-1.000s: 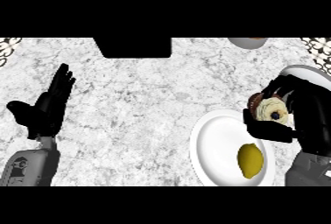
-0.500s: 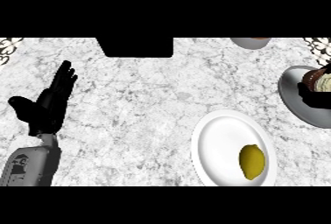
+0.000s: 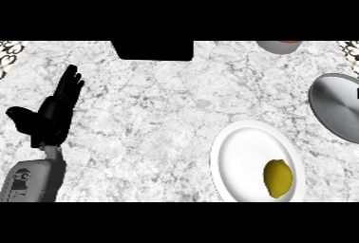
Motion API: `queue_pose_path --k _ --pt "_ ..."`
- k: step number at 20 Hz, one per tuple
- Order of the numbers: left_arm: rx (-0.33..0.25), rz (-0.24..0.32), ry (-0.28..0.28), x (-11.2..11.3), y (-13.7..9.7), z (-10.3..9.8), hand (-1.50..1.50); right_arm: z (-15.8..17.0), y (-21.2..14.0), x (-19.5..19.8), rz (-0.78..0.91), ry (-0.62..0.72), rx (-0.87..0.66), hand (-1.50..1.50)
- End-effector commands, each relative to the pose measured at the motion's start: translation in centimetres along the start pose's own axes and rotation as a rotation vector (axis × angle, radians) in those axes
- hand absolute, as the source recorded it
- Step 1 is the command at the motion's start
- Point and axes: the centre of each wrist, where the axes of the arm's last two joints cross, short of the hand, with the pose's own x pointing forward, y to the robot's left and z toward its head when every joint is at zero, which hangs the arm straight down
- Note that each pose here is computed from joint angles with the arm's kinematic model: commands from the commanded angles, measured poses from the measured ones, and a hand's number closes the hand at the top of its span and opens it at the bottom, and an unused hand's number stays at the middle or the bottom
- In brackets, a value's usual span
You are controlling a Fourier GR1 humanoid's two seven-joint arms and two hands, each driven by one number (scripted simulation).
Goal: Pick the cupcake from the plate and place it in the pan
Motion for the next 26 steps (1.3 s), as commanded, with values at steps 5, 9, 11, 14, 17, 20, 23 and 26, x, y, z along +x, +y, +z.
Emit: queue_pose_path --k 5,9,11,14,17,20,23,26 --pt "-0.022 0.014 -0.011 1.1 -2.2 -1.7 0.0 -1.0 3.2 -4.5 -0.011 0.041 -0.025 1.5" --pt "-0.045 -0.014 -0.013 0.2 -1.6 -0.2 0.0 -1.8 1.9 -5.9 -0.136 0.122 0.051 1.5" --pt "-0.033 0.013 -0.011 0.8 -1.5 -1.2 0.0 -1.3 3.0 -6.2 -0.169 0.181 0.221 -1.5" --pt "-0.031 0.004 -0.013 0.5 -1.1 -0.4 0.0 -0.1 4.2 -7.2 -0.287 0.185 0.328 -1.5" --pt "-0.015 0.01 -0.01 0.2 -1.9 -0.6 0.0 0.1 3.0 -8.8 -0.313 0.143 0.314 -1.5" --pt "-0.03 0.011 -0.012 0.7 -2.5 -0.8 0.0 0.9 5.4 -7.7 -0.348 0.118 0.247 -1.5" --pt "-0.026 0.015 -0.009 1.6 -1.3 -2.1 0.0 0.2 4.6 -7.6 -0.436 0.06 0.159 -1.5" --pt "0.004 0.005 0.019 -0.5 -1.6 -0.4 0.0 0.7 3.1 -9.5 -0.574 0.059 0.027 -1.5"
